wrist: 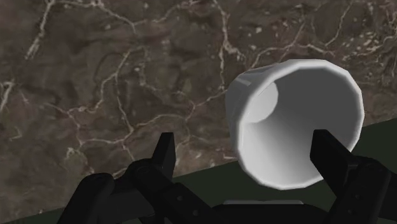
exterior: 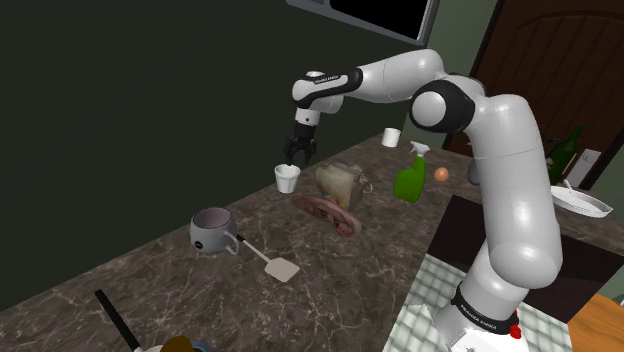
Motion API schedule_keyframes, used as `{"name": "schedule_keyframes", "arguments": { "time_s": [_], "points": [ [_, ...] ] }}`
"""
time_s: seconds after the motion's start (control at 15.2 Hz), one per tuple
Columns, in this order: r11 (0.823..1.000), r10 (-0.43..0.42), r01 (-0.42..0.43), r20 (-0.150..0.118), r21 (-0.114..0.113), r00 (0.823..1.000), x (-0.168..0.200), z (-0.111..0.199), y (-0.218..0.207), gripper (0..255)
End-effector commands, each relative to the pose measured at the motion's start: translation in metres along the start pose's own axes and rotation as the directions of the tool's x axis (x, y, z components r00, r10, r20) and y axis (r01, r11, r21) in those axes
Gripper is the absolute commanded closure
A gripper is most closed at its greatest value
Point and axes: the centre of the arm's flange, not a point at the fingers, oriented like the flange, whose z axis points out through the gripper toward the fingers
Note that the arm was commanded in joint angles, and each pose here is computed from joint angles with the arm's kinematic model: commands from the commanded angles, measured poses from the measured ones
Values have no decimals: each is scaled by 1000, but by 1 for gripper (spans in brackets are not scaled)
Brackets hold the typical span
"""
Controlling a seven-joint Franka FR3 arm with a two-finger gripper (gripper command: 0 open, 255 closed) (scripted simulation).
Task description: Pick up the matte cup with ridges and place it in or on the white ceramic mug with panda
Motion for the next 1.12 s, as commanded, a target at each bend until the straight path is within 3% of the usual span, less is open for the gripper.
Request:
{"name": "schedule_keyframes", "arguments": {
  "time_s": [0.0,0.33,0.79,0.86,1.06],
  "points": [
    [1000,0,0,0,1,1000,3,9,1,0],
    [1000,0,0,0,1,1000,3,34,0,0],
    [1000,0,0,0,1,1000,3,34,0,0],
    [1000,0,0,0,1,1000,3,34,0,255],
    [1000,0,0,0,1,1000,3,34,0,255]
  ]
}}
